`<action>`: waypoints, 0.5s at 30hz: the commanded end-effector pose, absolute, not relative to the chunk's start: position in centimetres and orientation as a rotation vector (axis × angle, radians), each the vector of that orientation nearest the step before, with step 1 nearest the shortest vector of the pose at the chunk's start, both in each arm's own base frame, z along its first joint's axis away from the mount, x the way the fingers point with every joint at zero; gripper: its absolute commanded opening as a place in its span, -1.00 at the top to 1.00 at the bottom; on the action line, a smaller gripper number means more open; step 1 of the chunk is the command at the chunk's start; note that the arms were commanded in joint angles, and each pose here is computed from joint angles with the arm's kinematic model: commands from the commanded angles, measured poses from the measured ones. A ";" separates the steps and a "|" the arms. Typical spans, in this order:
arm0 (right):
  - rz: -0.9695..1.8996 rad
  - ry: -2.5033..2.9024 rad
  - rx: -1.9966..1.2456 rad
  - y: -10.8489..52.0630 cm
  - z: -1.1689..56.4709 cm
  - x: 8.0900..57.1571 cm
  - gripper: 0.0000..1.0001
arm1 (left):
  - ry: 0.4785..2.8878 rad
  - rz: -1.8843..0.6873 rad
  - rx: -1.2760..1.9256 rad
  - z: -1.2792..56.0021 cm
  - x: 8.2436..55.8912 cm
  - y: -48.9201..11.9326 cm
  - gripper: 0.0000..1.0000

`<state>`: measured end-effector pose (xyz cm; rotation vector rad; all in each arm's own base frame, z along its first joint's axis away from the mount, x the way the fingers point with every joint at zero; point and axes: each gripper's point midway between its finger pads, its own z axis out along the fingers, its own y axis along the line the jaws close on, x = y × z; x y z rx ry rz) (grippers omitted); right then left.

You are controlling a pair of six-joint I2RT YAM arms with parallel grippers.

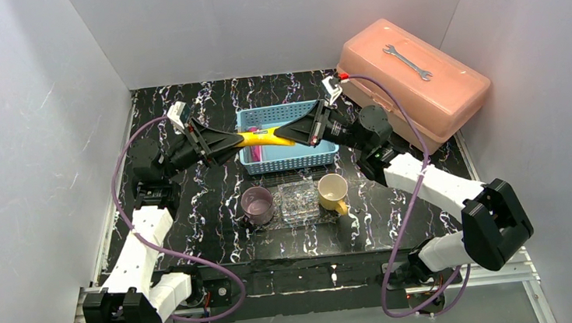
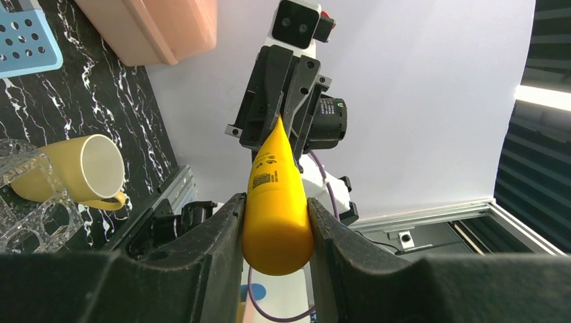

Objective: Prepare toiletry sets of a toothbrush and toothpaste on the tray

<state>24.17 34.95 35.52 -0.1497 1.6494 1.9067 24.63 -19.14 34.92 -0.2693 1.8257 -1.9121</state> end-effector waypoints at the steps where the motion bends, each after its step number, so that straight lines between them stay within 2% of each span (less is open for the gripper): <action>1: 1.907 1.523 -0.222 34.8 38.8 23.4 0.97 | 1.813 -1.909 -0.175 35.2 23.5 -19.2 0.75; 8: 1.832 1.545 -0.235 34.4 38.4 23.4 0.97 | 1.900 -1.912 -0.207 33.4 23.7 -19.4 0.61; 15: 1.751 1.594 -0.245 34.1 37.4 23.6 0.97 | 1.952 -1.871 -0.180 33.1 23.3 -19.4 0.24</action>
